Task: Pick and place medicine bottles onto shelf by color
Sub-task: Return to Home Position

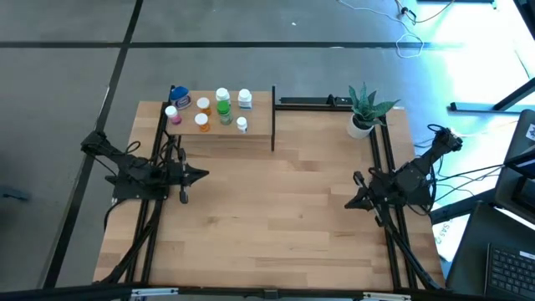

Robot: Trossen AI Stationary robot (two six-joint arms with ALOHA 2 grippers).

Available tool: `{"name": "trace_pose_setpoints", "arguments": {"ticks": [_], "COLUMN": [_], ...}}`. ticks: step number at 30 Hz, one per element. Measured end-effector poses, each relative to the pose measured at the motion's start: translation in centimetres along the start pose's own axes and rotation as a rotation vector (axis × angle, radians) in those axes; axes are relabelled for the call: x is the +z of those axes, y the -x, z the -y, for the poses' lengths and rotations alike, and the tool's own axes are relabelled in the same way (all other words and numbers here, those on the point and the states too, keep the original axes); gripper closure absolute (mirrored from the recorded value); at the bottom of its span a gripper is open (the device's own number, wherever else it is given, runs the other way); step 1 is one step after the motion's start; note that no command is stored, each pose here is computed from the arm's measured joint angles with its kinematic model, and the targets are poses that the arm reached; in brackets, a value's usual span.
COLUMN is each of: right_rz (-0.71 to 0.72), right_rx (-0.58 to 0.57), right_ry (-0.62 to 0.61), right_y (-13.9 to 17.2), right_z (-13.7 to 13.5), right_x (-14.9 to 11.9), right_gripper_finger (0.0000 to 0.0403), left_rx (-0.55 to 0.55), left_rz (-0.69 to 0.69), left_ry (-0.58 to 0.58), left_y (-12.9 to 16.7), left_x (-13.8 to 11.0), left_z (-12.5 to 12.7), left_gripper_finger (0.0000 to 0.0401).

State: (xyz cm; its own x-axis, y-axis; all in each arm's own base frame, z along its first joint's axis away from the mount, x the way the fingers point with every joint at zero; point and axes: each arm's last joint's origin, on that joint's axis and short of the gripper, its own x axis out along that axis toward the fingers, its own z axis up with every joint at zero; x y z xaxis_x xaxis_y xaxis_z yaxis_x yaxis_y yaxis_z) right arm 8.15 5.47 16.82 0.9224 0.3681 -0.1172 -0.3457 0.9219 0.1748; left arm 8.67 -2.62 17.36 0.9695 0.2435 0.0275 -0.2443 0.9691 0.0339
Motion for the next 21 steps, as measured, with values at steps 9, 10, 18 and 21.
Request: {"name": "trace_pose_setpoints", "arguments": {"ticks": [9,10,18,21], "right_rz": [-0.073,-0.074,-0.075,-0.075], "right_rx": [0.021,0.021,0.02,0.02], "right_ry": [0.03,0.027,0.029,0.03], "right_y": [-0.43,-0.45,-0.46,-0.46], "right_z": [-0.12,-0.12,-0.12,-0.12], "right_x": [-0.56,-0.57,-0.58,-0.58], "right_gripper_finger": [0.0398,0.0398,0.0398,0.0398], "left_rx": [0.0,0.0,0.0,0.0], "left_rz": [-0.001,-0.001,-0.001,-0.001], "left_ry": [-0.001,-0.001,-0.002,-0.002], "left_y": [0.0,0.0,0.0,0.0], "left_x": [-0.02,-0.02,-0.02,-0.02], "left_z": [0.0,0.0,0.0,0.0], "left_gripper_finger": [0.0401,0.0401,0.0401,0.0401]}}
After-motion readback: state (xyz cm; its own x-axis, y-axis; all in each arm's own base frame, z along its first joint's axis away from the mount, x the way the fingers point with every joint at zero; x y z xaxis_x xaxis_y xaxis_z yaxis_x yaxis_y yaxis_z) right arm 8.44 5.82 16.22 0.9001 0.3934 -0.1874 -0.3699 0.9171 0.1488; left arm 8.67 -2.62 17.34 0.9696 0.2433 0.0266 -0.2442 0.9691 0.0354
